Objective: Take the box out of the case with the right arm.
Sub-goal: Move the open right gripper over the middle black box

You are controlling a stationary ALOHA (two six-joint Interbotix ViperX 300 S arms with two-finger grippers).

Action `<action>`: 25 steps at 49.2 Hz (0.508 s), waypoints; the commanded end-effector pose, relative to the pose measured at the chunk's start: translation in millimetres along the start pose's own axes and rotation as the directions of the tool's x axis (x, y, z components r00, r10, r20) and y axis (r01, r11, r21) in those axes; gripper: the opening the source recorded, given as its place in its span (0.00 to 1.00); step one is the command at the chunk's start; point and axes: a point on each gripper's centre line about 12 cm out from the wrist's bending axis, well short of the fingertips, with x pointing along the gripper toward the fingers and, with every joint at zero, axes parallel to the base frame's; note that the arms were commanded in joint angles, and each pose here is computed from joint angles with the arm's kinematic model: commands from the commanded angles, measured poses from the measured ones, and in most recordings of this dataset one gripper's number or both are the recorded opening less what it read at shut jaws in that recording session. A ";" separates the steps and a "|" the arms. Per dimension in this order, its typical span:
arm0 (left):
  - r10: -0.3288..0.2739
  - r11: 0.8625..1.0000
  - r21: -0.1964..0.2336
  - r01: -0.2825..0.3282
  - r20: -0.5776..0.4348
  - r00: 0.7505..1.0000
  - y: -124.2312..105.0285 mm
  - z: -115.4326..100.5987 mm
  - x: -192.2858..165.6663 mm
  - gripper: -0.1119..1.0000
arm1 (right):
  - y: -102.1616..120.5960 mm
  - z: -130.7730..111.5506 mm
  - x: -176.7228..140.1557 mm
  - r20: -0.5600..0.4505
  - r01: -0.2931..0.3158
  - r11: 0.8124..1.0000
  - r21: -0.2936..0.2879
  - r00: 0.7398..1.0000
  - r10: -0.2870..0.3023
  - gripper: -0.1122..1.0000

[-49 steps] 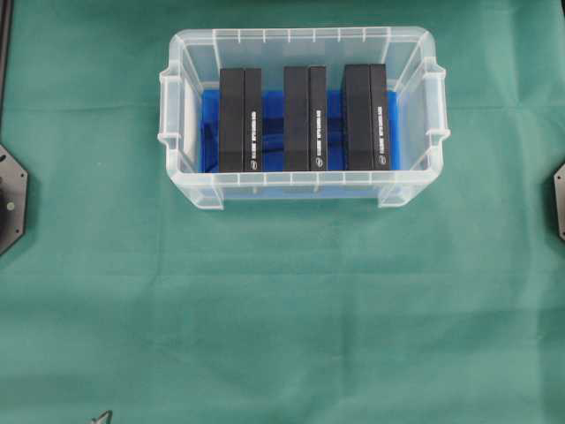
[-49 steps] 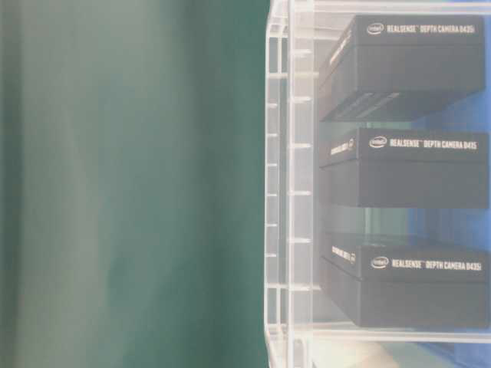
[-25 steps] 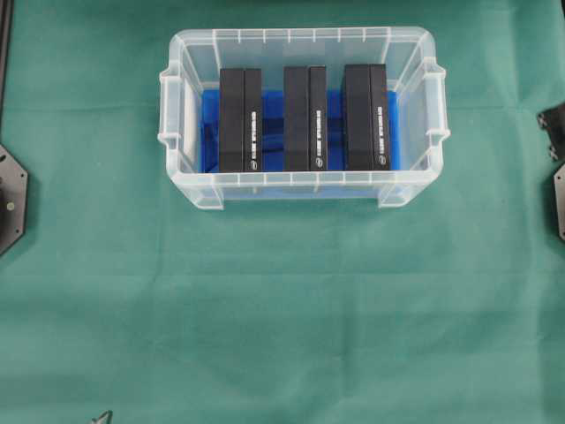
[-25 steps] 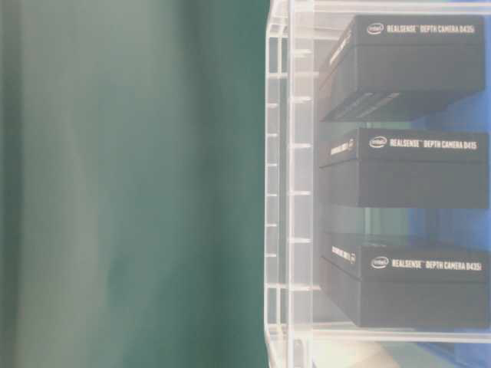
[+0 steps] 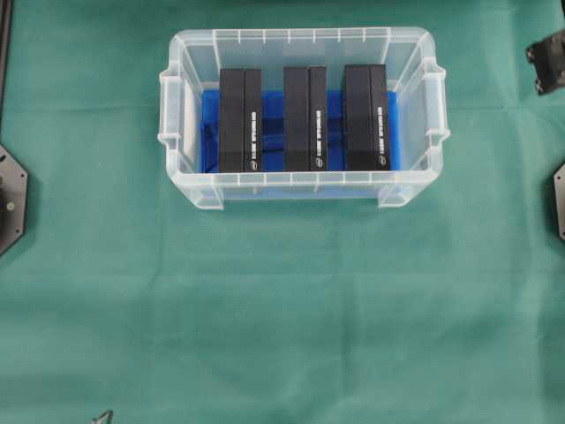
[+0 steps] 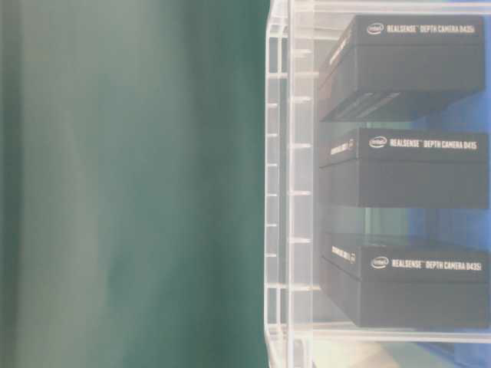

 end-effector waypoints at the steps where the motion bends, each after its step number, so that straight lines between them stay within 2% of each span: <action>1: -0.005 1.000 0.006 0.005 0.026 1.000 -1.4 5.0 -6.4 0.12 | 1.7 9.1 -6.4 0.023 -0.028 0.999 0.018 0.999 0.027 0.11; 10: -0.004 1.000 0.006 0.004 0.026 1.000 -1.4 5.5 -6.5 0.12 | 1.4 11.9 -4.6 0.024 -0.024 0.999 0.031 0.999 0.023 0.11; 14: -0.004 1.000 0.006 0.004 0.026 1.000 -1.4 5.5 -6.5 0.12 | 1.3 11.3 -2.8 0.021 -0.019 0.999 0.036 1.000 0.018 0.18; 19: -0.004 1.000 0.004 0.003 0.024 1.000 -1.3 5.2 -6.0 0.12 | 0.9 11.5 -0.3 0.019 -0.006 0.998 0.058 1.000 0.005 0.37; 25: -0.005 1.000 0.001 0.005 0.026 1.000 -1.6 5.4 -6.5 0.12 | 1.9 12.0 2.9 0.015 0.008 0.996 0.087 1.000 -0.010 0.72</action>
